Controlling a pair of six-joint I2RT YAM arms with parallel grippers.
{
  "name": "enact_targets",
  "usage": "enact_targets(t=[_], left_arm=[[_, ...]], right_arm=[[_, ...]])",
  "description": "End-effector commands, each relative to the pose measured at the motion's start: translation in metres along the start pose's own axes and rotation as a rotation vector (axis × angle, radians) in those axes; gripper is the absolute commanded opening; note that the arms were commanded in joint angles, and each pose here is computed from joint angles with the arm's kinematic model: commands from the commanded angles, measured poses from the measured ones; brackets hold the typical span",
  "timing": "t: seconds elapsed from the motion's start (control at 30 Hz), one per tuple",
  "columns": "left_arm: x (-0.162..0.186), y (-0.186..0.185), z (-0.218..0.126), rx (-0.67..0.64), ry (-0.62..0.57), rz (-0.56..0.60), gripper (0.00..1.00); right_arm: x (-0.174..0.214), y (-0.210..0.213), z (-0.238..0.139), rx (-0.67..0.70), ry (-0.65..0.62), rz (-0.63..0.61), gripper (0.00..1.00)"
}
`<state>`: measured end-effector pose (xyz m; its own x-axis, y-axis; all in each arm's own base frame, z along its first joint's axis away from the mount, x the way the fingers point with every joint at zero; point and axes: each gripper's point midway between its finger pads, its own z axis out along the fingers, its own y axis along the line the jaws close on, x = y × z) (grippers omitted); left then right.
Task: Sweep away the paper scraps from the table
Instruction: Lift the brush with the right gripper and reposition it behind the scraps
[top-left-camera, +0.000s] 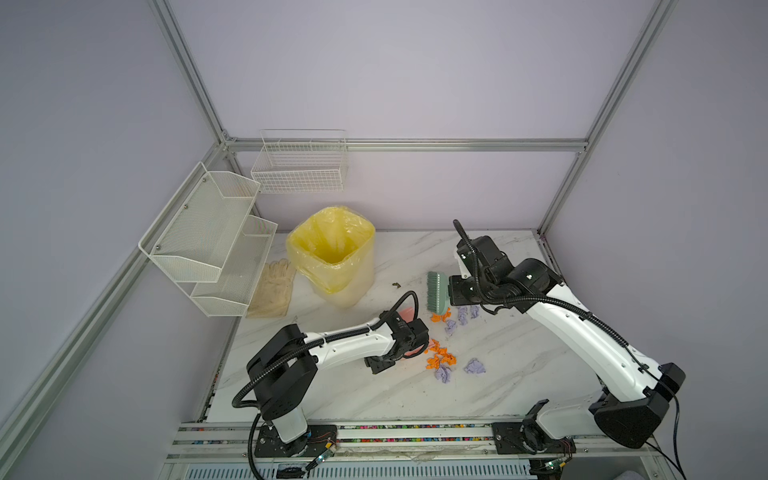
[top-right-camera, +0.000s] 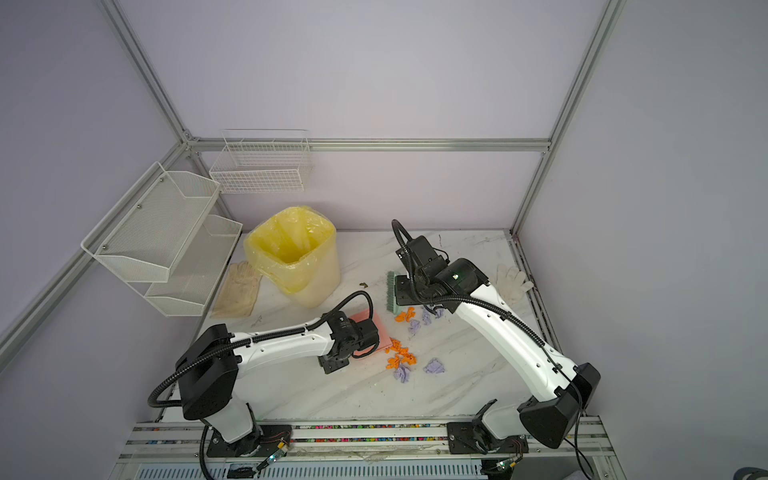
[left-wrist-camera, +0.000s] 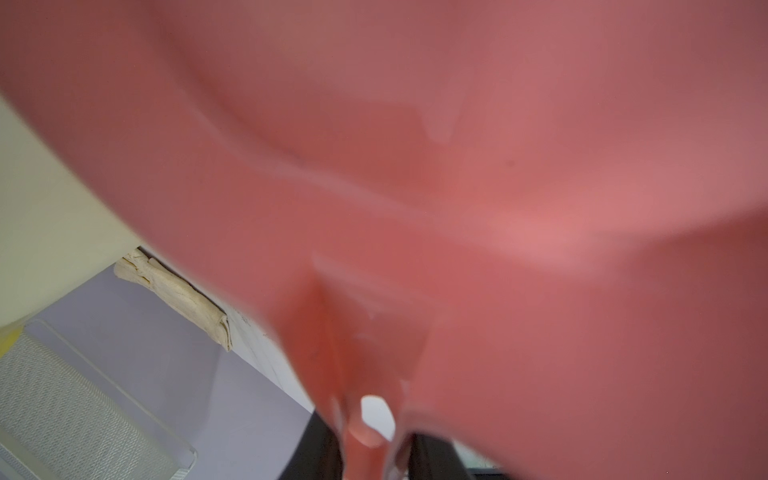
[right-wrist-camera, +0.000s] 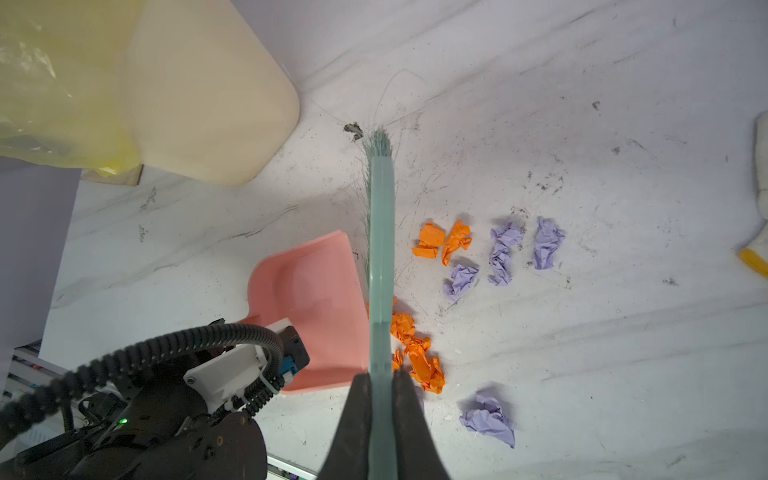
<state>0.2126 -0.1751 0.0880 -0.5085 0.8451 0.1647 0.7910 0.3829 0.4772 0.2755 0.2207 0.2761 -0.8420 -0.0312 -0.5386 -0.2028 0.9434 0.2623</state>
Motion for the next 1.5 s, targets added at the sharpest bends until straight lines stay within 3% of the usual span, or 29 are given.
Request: enact_targets(t=[0.0,0.2,0.57,1.13,1.27,1.47], left_arm=[[-0.006,0.009,-0.01,0.001,-0.058,-0.078,0.03],[-0.005,0.006,0.001,0.014,-0.045,-0.094,0.04],[-0.009,0.004,0.009,0.044,-0.059,-0.13,0.09],[-0.008,0.009,0.014,0.071,-0.062,-0.175,0.22],[-0.008,0.006,0.016,0.082,-0.051,-0.172,0.39],[-0.008,0.006,0.016,0.094,-0.055,-0.176,0.72]], right_arm=[[0.003,0.015,0.009,-0.084,0.001,0.025,0.0],[0.018,0.026,0.032,-0.161,0.033,0.052,0.0],[0.045,0.022,0.077,-0.126,0.109,0.042,0.0],[0.055,0.014,0.091,-0.091,0.136,0.032,0.0],[0.055,0.014,0.089,-0.092,0.132,0.032,0.0],[0.053,0.014,0.087,-0.092,0.126,0.031,0.0]])
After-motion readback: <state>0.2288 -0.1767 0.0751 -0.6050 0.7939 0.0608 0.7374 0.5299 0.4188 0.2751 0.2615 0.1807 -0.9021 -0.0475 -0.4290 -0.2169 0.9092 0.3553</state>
